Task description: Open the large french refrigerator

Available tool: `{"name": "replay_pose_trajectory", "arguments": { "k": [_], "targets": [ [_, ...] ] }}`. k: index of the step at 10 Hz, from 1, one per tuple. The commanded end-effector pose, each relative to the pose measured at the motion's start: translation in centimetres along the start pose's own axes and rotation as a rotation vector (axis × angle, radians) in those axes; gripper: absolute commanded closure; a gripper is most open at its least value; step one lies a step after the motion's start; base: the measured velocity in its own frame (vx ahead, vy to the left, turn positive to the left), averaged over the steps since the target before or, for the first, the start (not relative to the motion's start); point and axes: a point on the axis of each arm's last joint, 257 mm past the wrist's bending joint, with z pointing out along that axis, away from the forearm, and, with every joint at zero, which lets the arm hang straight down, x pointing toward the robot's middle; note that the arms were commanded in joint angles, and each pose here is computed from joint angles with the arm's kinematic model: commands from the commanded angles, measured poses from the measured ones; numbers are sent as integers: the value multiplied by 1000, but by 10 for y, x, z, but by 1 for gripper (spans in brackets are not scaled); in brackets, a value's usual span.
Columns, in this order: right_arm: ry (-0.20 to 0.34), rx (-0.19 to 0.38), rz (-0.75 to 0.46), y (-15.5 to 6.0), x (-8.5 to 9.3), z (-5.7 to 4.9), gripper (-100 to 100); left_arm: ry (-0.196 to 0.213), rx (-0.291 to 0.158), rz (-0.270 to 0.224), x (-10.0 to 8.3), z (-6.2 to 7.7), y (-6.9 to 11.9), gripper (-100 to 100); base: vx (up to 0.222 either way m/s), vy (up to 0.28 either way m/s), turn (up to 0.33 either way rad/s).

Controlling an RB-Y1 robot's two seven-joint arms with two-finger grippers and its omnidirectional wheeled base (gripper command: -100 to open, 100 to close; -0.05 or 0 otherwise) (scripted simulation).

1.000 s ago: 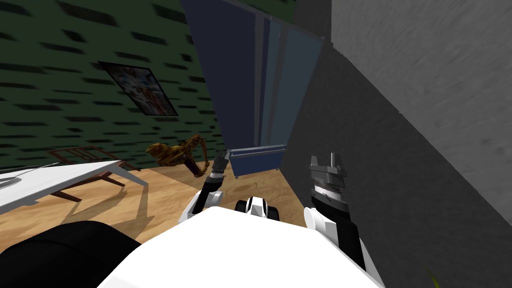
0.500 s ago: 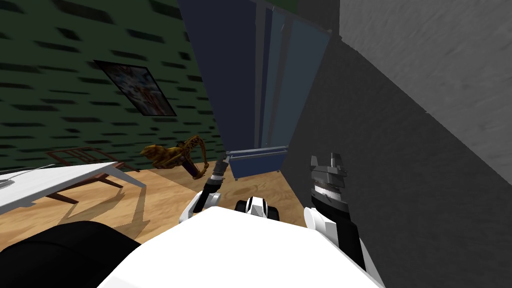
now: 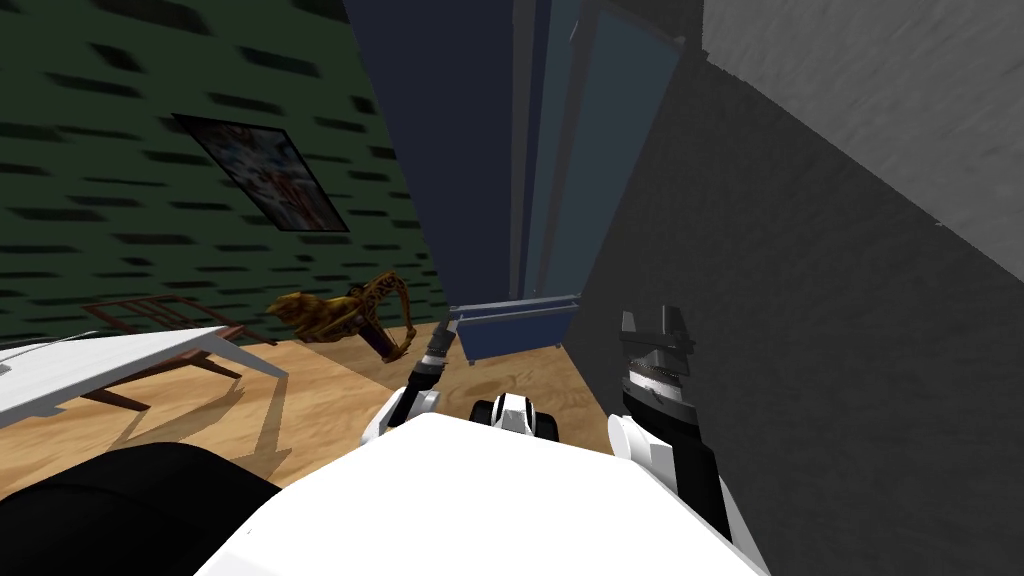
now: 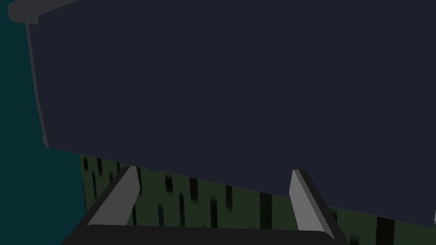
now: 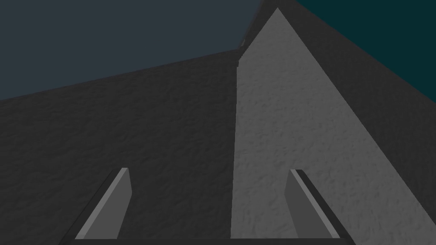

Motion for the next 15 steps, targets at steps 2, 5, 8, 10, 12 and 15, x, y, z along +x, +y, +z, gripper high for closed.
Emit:
{"name": "replay_pose_trajectory", "arguments": {
  "k": [2,5,8,10,12,15],
  "targets": [
    [0,0,0,0,0,0,0,-4,-44,14,-7,-15,28,-100,82,6,16],
    [0,0,0,0,0,0,0,-10,-74,23,-12,-27,48,-100,81,10,17],
    [0,0,0,0,0,0,0,-15,-117,27,-16,-40,69,-100,88,12,16],
    [0,0,0,0,0,0,0,-19,-139,32,-19,-49,81,-100,79,-4,14],
    [0,0,0,0,0,0,0,-23,-161,36,-22,-58,93,-100,73,2,18],
    [0,0,0,0,0,0,0,-33,-205,44,-28,-77,115,-100,103,8,21]
  ]
}}
